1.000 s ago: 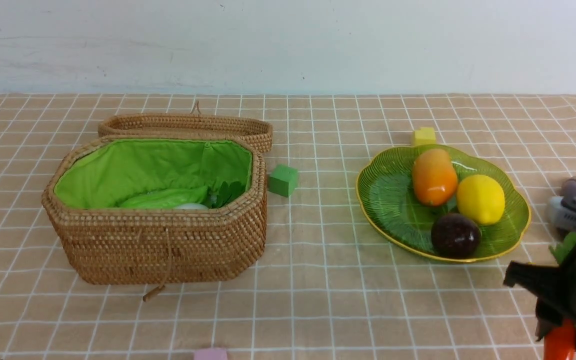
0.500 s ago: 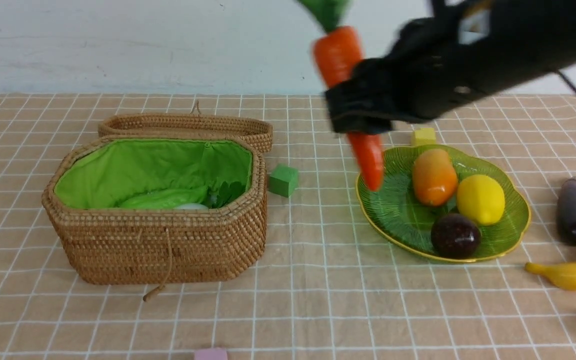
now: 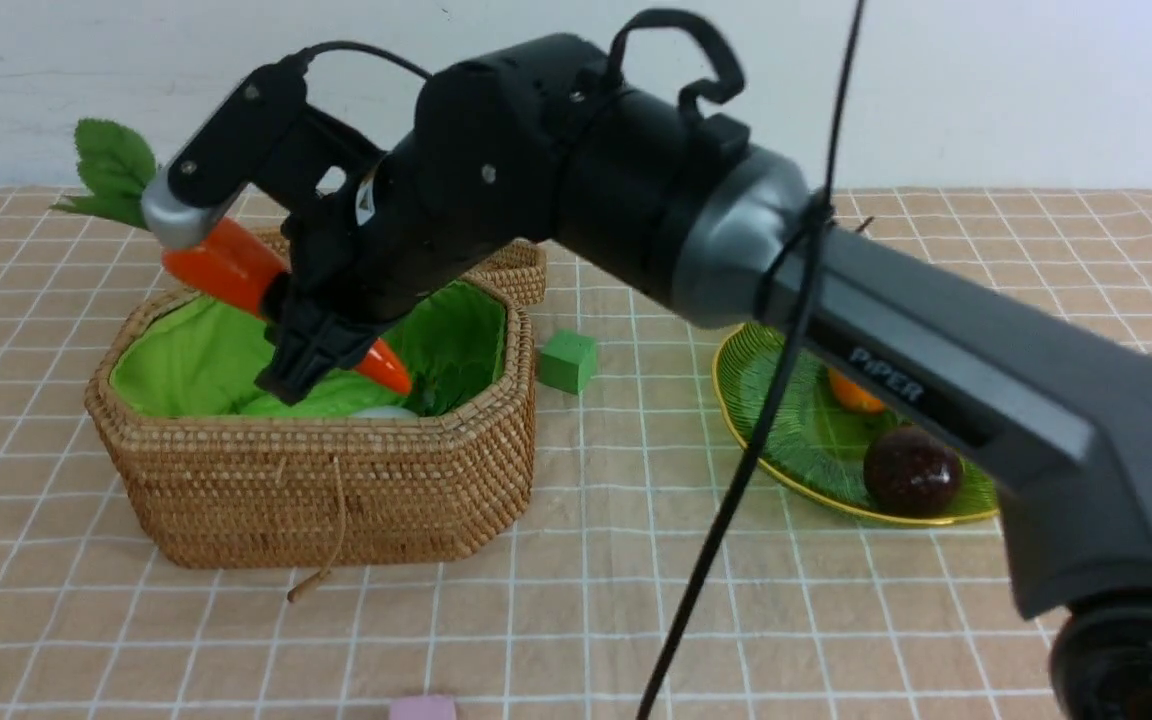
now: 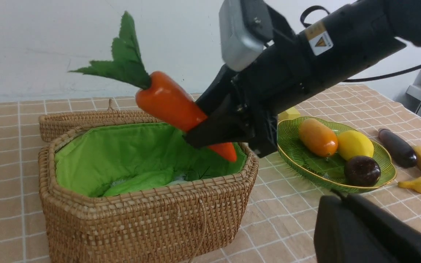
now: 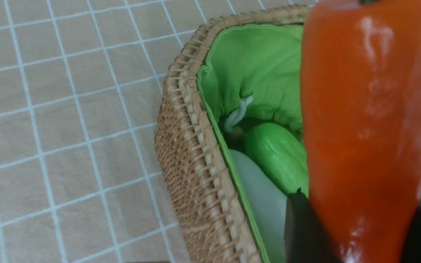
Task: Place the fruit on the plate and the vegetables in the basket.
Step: Use the right arm to grab a carrot and put it into the left basket, then use the right arm to grab a banana and put it into the right plate
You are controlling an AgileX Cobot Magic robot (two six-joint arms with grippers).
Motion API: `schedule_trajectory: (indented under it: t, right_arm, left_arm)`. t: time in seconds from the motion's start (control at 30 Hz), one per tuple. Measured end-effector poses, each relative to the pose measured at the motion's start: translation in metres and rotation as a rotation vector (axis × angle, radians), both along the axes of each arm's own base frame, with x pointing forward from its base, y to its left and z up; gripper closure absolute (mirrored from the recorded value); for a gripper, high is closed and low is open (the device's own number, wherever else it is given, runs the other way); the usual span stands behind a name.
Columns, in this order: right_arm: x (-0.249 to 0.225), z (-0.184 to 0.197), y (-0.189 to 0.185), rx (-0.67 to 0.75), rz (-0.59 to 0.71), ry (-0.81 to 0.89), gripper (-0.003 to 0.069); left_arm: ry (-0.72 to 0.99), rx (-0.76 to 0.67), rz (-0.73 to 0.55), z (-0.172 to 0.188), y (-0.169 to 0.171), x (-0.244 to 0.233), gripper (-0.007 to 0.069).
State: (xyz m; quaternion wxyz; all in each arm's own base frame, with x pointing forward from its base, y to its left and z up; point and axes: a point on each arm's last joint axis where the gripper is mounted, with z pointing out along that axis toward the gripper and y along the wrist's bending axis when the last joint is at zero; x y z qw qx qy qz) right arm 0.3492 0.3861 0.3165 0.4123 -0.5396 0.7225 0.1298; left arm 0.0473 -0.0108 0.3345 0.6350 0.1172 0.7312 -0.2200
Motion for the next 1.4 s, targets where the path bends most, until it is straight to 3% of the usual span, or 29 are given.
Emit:
schedule_trajectory:
  t: [0.13,0.2,0.33,0.43,0.53,0.57,0.67,0.73,0.77,0.8,0.87,0.93,0.97,1.03,1.07,1.1,1.13,1.2,1.4]
  right_arm:
    - [0.004,-0.005,-0.001,-0.037,-0.028,-0.005,0.0108]
    - [0.001,0.005,-0.006,-0.02,-0.066,0.022,0.0036]
    - [-0.015,0.043,-0.032,-0.015,-0.221,0.109,0.0017]
    - [-0.033,0.083,-0.071,-0.091,-0.39,0.119,0.0104]
    - [-0.039,0.118,-0.11,-0.06,-0.542,0.063,0.0277]
    - [-0.038,0.12,-0.114,-0.053,-0.558,0.064,0.029]
    - [-0.041,0.142,-0.17,0.016,-0.729,0.089,0.0511]
    - [-0.042,0.142,-0.189,0.029,-0.792,0.114,0.0544]
    - [-0.041,0.136,-0.227,0.051,-0.929,0.169,0.0571]
    - [-0.043,0.13,-0.243,0.054,-0.988,0.196,0.0573]
    - [-0.047,0.098,-0.306,0.028,-1.234,0.304,0.0547]
    - [-0.049,0.081,-0.329,0.009,-1.329,0.358,0.0522]
    - [-0.053,0.055,-0.357,-0.006,-1.454,0.447,0.0474]
    - [-0.054,0.021,-0.388,0.031,-1.579,0.56,0.0394]
    - [-0.055,0.017,-0.387,0.027,-1.58,0.577,0.0384]
    - [-0.053,-0.009,-0.405,0.089,-1.637,0.658,0.0307]
    - [-0.052,-0.011,-0.41,0.108,-1.648,0.657,0.0298]
    - [-0.042,-0.047,-0.432,0.224,-1.687,0.744,0.0189]
    - [-0.017,-0.093,-0.459,0.289,-1.704,0.8,0.013]
  left_arm:
    - [-0.002,-0.001,-0.001,0.0,0.0,0.0,0.0631]
    - [-0.014,-0.007,-0.008,0.001,-0.001,0.0,0.0631]
    - [-0.074,-0.029,-0.044,0.007,-0.004,-0.002,0.0631]
    - [-0.124,-0.058,-0.096,0.012,-0.008,-0.004,0.0631]
    - [-0.134,-0.092,-0.144,0.015,-0.011,-0.007,0.0631]
    - [-0.134,-0.092,-0.144,0.015,-0.011,-0.007,0.0631]
    - [-0.123,-0.088,-0.188,0.014,-0.014,-0.009,0.0638]
    - [-0.123,-0.078,-0.199,0.013,-0.015,-0.01,0.0638]
    - [-0.121,-0.061,-0.216,0.012,-0.016,-0.011,0.0638]
    - [-0.126,-0.043,-0.223,0.012,-0.017,-0.011,0.0638]
    - [-0.134,-0.013,-0.243,0.011,-0.018,-0.012,0.0638]
    - [-0.139,-0.004,-0.251,0.01,-0.019,-0.013,0.0638]
    - [-0.144,0.005,-0.26,0.01,-0.019,-0.013,0.0638]
    - [-0.15,0.016,-0.268,0.01,-0.02,-0.014,0.0638]
    - [-0.151,0.017,-0.269,0.01,-0.02,-0.014,0.0638]
    - [-0.156,0.025,-0.273,0.01,-0.02,-0.014,0.0638]
    - [-0.155,0.026,-0.273,0.01,-0.02,-0.014,0.0638]
    - [-0.163,0.036,-0.275,0.01,-0.02,-0.014,0.0638]
    - [-0.165,0.039,-0.277,0.01,-0.02,-0.014,0.0638]
